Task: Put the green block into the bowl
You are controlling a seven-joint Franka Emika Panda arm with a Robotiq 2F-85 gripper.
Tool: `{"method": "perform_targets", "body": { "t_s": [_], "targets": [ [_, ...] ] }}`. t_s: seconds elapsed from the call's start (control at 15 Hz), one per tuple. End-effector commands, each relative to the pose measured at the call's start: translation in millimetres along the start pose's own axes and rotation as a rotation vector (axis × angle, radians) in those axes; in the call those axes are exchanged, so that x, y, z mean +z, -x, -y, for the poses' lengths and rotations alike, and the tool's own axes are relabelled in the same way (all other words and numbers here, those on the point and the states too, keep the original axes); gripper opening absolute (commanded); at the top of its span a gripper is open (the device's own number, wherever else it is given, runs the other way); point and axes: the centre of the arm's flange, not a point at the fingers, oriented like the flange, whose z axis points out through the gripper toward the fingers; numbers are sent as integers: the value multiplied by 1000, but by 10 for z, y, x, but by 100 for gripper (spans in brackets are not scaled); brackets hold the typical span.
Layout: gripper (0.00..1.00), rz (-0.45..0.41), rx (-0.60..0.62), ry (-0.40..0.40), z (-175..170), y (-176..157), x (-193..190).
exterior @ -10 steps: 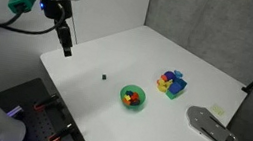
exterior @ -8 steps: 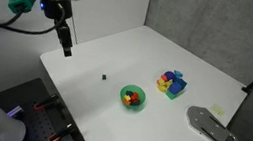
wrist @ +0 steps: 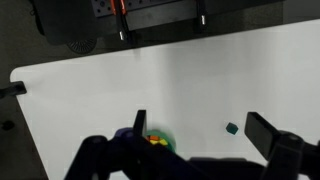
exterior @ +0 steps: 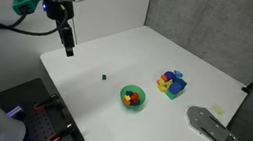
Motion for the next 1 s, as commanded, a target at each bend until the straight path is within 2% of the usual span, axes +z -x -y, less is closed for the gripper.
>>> {"method": "perform_targets", "body": {
  "t_s": [0.0,0.47,0.93],
  "targets": [
    [100,-11,-32,-24,142,-216,59],
    [100,-22,-107,-66,424,-578,484],
    [100,-1,-192,-80,688,-895,1142]
  ]
}}
